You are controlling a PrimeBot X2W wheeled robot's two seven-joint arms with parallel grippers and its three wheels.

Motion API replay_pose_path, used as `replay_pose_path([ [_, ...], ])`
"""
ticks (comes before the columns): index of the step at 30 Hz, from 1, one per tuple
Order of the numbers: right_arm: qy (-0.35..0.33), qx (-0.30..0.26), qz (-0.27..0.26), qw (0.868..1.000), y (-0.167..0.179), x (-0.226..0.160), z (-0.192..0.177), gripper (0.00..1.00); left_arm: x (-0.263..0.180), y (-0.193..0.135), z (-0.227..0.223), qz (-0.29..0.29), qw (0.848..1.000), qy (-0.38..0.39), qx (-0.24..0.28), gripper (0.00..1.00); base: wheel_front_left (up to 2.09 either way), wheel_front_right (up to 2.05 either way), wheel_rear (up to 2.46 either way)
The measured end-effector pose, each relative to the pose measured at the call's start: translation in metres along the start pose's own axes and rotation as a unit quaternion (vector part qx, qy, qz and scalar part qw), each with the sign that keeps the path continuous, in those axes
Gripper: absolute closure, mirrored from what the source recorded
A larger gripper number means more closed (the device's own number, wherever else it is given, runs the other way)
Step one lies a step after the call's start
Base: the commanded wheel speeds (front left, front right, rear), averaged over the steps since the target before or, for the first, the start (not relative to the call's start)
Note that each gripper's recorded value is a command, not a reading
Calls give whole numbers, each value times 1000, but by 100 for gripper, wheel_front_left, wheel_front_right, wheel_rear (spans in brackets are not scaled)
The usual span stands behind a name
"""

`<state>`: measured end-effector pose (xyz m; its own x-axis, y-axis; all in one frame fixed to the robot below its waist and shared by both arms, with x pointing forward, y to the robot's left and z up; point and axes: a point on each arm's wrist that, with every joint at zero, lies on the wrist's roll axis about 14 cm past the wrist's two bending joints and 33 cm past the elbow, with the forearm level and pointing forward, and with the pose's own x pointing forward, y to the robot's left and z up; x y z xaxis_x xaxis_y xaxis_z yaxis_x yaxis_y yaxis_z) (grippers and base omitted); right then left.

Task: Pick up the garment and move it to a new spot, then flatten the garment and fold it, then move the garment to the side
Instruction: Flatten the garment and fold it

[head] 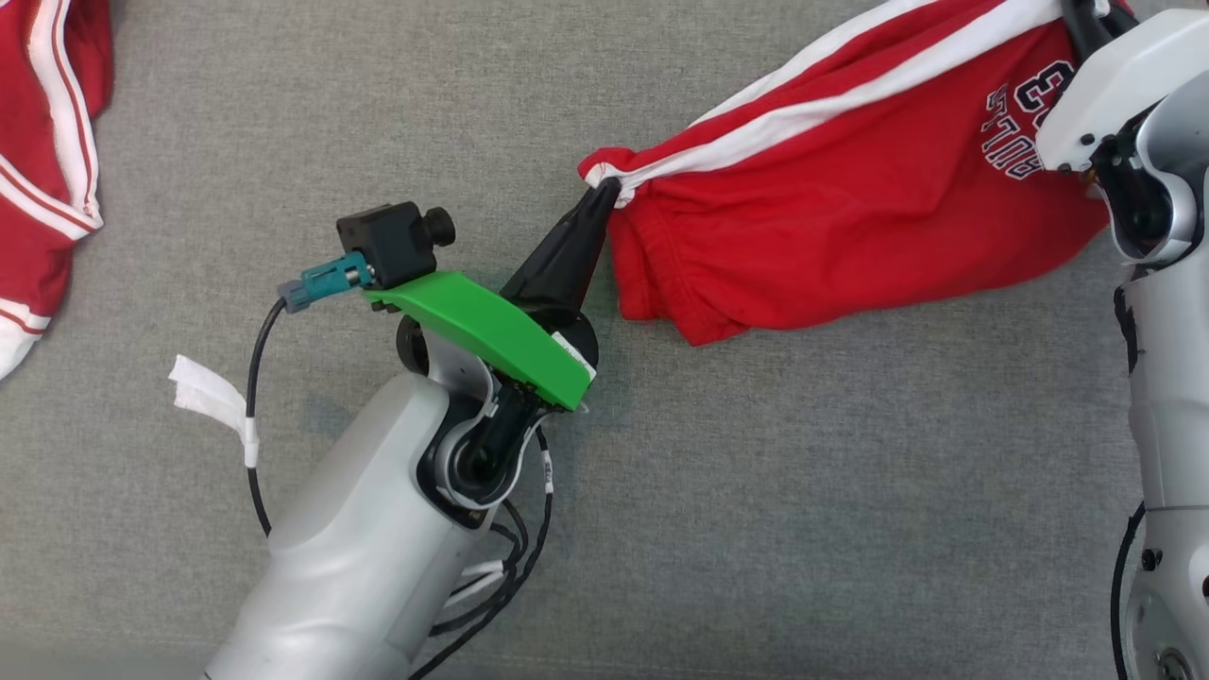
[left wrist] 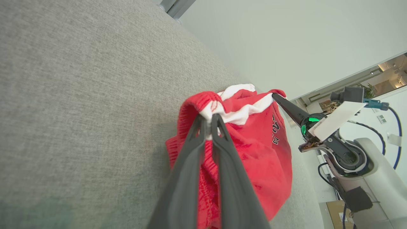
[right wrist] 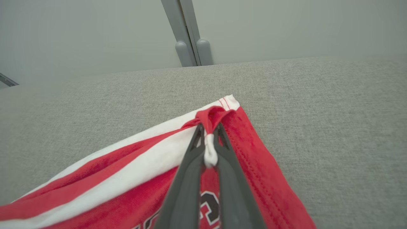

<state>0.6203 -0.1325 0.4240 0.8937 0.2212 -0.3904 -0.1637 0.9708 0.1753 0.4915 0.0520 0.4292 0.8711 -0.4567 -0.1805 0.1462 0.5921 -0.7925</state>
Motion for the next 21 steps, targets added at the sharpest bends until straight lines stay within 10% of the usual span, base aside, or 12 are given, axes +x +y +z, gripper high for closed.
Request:
replay_pose_path([
  [1,-5,1,-2,1000,-1,2,1,38,0,1,-1,2,1000,1,0,0,0,0,0],
  [2,-6,5,-5,1000,-2,5,-1,0,1,3,0,5,1000,-2,0,0,0,0,0],
  [21,23,-182,-41,982,-29,1,-6,0,-38,0,50,25,963,-136,233,0,0,0,0],
])
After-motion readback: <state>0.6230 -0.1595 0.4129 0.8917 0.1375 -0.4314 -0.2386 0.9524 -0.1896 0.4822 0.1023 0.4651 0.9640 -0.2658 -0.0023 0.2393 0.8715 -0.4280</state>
